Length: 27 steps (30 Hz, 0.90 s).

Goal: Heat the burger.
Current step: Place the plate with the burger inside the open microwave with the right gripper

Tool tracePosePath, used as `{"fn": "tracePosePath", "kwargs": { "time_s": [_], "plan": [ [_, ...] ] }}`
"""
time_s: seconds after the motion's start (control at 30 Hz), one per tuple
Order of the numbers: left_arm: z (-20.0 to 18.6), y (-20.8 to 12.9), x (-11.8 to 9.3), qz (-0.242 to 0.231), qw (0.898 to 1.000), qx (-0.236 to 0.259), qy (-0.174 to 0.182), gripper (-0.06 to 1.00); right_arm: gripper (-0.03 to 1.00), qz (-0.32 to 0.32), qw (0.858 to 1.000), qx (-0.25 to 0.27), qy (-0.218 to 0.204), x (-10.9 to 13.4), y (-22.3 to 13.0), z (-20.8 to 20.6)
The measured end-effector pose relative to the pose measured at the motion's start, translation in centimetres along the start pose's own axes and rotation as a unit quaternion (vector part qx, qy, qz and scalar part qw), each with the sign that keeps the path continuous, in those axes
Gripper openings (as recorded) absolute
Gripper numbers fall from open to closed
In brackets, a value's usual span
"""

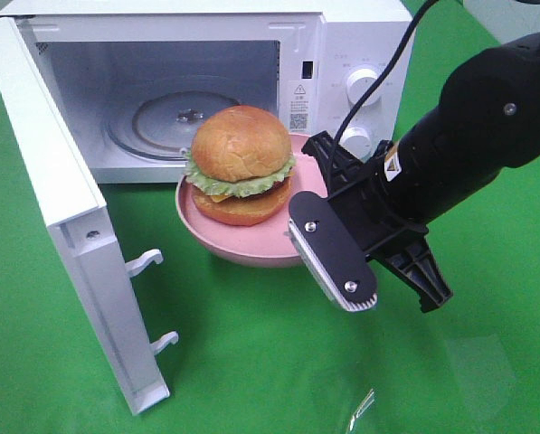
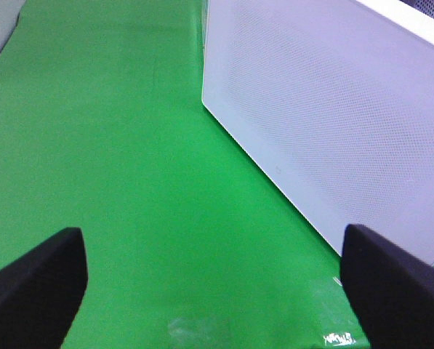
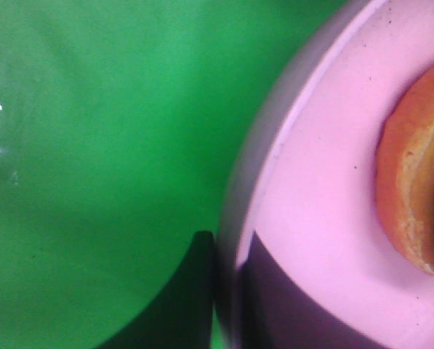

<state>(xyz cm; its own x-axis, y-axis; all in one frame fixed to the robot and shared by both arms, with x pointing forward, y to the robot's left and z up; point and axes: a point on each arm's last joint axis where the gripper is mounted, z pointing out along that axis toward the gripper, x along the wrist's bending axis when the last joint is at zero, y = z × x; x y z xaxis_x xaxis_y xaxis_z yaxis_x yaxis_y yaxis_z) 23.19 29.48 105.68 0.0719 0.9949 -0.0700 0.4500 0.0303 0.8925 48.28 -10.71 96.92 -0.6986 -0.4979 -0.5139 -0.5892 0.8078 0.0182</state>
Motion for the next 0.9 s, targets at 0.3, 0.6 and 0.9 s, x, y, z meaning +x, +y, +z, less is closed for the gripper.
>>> {"fn": "tracePosePath", "kwargs": {
  "time_s": [0.3,0.6,0.9],
  "plan": [
    [0.0,0.0,0.0,0.0,1.0,0.0,0.0,0.86,0.05,0.004,1.0,-0.005,-0.006,-1.2,1.0,1.2],
    [0.0,0.0,0.0,0.0,1.0,0.0,0.0,0.86,0.05,0.019,1.0,-0.006,-0.014,-2.6,1.2,2.3],
    [0.0,0.0,0.0,0.0,1.0,0.0,0.0,0.86,0.05,0.022,1.0,-0.006,-0.019,-4.0,1.3,3.7]
  ]
}}
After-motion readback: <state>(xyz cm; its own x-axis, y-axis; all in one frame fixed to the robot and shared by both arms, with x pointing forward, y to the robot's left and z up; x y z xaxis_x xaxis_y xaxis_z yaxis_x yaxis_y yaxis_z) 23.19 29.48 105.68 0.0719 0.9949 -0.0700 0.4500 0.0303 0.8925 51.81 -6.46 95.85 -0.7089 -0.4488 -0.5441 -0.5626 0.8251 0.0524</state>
